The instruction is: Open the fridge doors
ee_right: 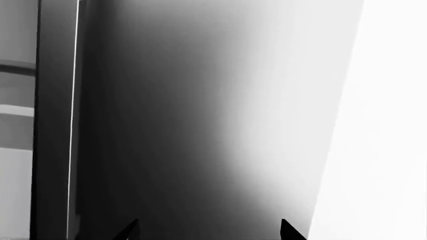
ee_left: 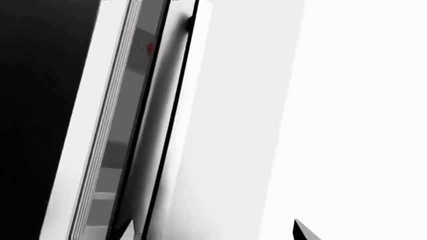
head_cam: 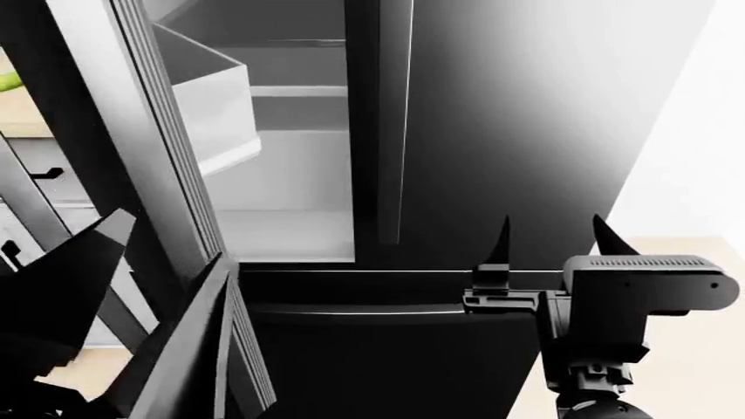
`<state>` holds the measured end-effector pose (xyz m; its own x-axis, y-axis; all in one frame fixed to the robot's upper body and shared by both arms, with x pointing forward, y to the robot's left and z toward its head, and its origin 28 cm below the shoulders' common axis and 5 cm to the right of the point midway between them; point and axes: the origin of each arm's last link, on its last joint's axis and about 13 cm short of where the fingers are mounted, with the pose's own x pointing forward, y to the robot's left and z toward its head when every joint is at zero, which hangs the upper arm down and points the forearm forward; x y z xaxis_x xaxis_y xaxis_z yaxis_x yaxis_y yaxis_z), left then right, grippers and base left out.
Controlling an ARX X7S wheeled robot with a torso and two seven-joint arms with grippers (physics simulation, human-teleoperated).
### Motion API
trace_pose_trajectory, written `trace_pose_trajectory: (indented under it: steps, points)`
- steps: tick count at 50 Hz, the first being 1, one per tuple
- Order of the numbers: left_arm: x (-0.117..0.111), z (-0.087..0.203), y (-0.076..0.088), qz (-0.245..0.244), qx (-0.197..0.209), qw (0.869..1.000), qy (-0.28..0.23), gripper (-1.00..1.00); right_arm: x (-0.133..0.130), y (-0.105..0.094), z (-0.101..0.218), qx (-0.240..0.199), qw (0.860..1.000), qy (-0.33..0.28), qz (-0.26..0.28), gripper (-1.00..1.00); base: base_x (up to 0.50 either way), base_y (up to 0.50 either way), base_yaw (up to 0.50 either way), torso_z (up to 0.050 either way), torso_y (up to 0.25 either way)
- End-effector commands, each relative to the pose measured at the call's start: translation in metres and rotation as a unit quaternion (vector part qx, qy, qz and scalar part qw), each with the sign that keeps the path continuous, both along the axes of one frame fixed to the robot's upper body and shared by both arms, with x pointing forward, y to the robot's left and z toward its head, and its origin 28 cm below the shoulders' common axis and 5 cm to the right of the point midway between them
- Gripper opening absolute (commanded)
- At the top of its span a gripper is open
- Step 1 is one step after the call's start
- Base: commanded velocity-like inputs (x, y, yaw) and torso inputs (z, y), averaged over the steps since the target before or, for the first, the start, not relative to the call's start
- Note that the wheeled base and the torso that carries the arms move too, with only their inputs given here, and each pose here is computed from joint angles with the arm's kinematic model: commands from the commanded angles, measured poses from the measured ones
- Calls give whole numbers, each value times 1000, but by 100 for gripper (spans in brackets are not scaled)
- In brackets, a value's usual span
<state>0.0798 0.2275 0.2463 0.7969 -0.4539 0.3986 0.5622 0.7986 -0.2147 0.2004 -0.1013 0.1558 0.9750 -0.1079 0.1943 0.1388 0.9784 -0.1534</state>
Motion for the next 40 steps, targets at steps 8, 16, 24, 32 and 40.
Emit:
trace_pose_trajectory:
  steps: [8,16,24,32,40]
  points:
    - [12,-10,-30,-37,43,998,-15,100,1,-4,-2,3,1000,5,-6,100,0,0,0,0,0]
    - [14,-5,-38,-55,47,997,-25,100,2,-5,-5,3,1000,8,-8,100,0,0,0,0,0]
    - [18,5,-47,-52,42,998,-13,100,3,-6,-7,3,1000,13,-11,100,0,0,0,0,0]
    - [19,-12,-41,-25,39,999,11,100,5,-6,-12,4,1000,21,-11,100,0,0,0,0,0]
    - [12,-26,-32,-22,30,999,28,100,8,-6,-16,6,1000,28,-10,100,0,0,0,0,0]
